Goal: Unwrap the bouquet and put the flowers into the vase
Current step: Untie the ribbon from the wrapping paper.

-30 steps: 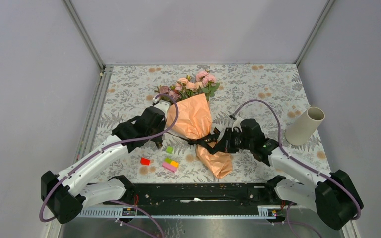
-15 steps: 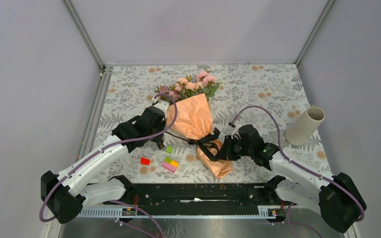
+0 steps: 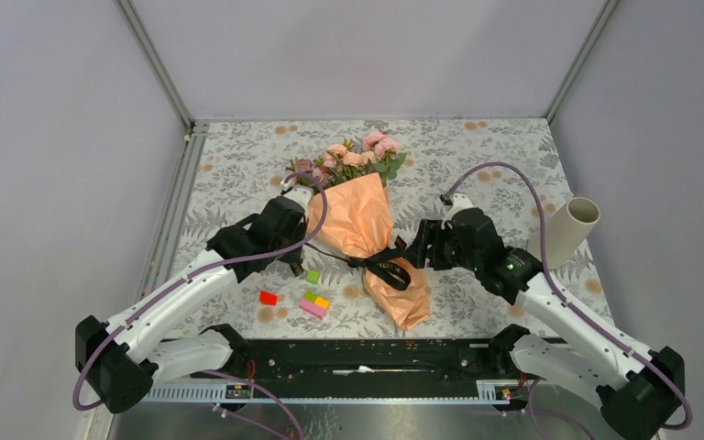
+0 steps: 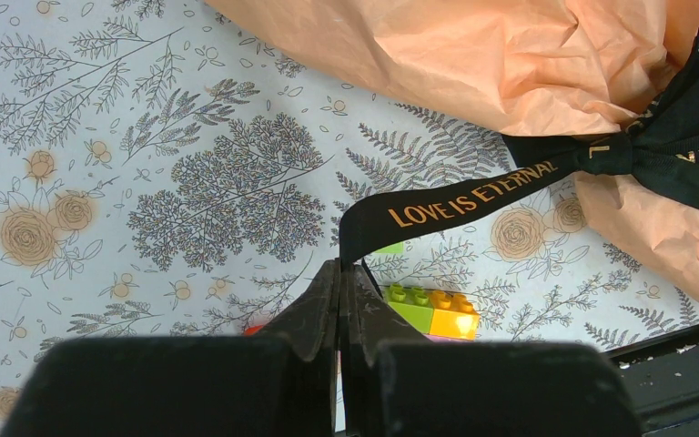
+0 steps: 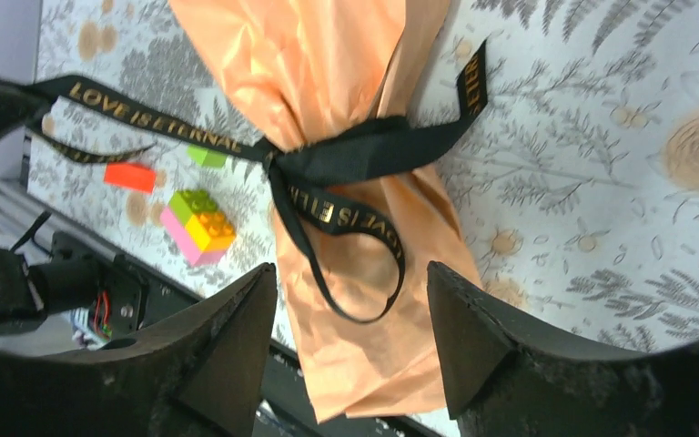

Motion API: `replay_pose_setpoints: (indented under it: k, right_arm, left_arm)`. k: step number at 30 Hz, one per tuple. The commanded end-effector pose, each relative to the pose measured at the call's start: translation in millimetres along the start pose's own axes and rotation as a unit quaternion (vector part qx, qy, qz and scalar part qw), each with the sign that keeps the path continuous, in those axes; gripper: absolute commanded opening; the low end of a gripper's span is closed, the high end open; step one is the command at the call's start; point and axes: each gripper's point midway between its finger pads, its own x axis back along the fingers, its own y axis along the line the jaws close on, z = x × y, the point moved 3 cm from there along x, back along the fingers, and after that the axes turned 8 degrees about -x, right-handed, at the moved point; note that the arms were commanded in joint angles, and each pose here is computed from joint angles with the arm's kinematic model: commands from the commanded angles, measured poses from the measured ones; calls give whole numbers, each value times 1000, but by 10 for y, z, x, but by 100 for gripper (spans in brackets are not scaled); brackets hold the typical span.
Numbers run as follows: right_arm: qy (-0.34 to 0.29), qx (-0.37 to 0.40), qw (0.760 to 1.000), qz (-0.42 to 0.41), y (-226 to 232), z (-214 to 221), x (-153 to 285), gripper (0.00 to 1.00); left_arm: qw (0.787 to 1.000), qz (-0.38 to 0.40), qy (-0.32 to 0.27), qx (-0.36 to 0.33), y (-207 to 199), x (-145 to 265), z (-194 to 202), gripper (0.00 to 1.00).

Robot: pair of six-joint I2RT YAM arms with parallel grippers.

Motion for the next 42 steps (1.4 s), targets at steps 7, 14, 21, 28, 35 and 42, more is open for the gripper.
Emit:
replay_pose_setpoints:
  k: [7, 14, 21, 28, 35, 42]
  right_arm:
    - [-80, -92, 992, 38, -6, -332, -618, 62]
    - [-147, -206, 967, 32, -237, -241, -922, 54]
    - [-160, -271, 949, 28, -339, -142, -1053, 57]
    - [-164, -294, 941, 23, -319, -153, -1104, 59]
    - [-166, -312, 935, 21, -368, -69, -1089, 58]
    - [-157, -314, 936, 20, -316, -36, -1116, 58]
  left_arm:
    - [1000, -7, -23, 17, 32, 46, -81, 0]
    - [1000, -5, -18, 16, 22, 27, -59, 0]
    - [1000, -3, -14, 16, 10, 13, -51, 0]
    - [1000, -1, -8, 14, -2, -13, -34, 0]
    - [1000, 1, -7, 14, -7, -16, -27, 0]
    - [1000, 1, -9, 15, -2, -2, -30, 0]
